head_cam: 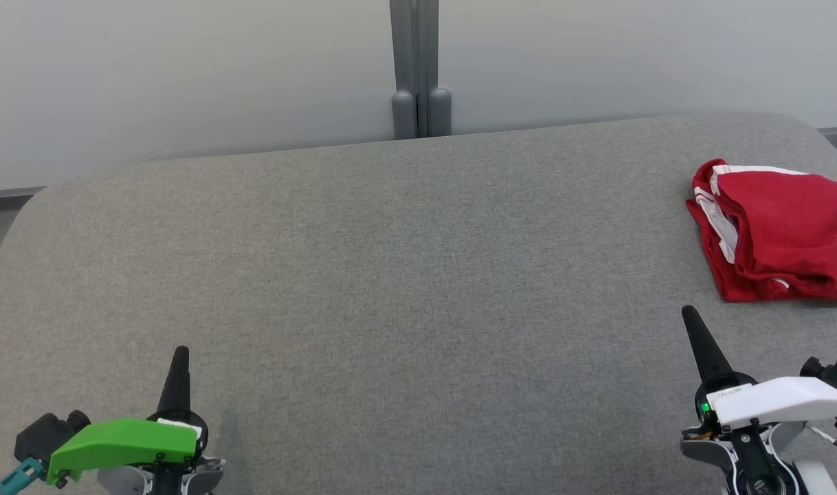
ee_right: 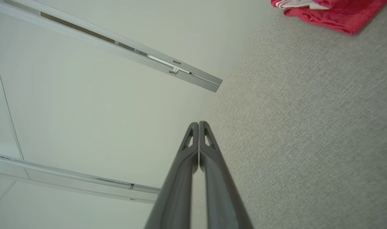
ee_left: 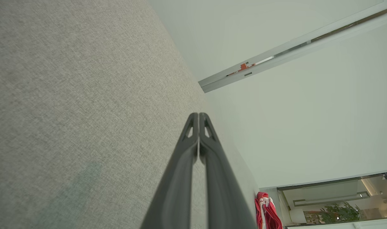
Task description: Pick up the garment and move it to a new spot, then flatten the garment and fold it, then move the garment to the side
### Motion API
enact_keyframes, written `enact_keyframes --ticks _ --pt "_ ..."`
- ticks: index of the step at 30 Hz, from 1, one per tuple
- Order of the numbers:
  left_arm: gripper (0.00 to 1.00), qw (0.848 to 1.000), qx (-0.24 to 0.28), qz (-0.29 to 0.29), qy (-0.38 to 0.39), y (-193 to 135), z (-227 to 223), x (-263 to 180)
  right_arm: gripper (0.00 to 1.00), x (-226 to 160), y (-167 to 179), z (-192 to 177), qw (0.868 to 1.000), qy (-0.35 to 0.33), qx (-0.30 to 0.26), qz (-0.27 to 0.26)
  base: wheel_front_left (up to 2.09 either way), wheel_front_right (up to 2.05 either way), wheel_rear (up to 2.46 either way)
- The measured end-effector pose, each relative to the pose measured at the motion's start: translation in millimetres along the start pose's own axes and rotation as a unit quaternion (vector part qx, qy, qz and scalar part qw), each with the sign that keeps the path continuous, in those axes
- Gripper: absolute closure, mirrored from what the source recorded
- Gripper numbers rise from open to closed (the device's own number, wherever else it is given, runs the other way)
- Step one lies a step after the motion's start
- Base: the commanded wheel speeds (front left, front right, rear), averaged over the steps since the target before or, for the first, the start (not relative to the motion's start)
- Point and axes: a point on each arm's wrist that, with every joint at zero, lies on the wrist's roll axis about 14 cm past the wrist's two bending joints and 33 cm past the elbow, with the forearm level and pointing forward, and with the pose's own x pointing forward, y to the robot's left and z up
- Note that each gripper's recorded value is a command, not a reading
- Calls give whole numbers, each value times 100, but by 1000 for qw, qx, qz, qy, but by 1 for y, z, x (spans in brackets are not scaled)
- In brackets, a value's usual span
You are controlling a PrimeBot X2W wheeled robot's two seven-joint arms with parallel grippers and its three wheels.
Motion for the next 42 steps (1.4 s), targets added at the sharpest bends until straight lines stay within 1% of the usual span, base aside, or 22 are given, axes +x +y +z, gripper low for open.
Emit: enact_keyframes --ticks 19,42 --pt "100 996 -88 -21 -5 -8 8 4 100 6 -3 3 996 -5 85 -3 0 0 0" --pt "100 983 -176 -53 -12 -19 17 8 100 13 -4 8 985 -15 173 -1 0 0 0"
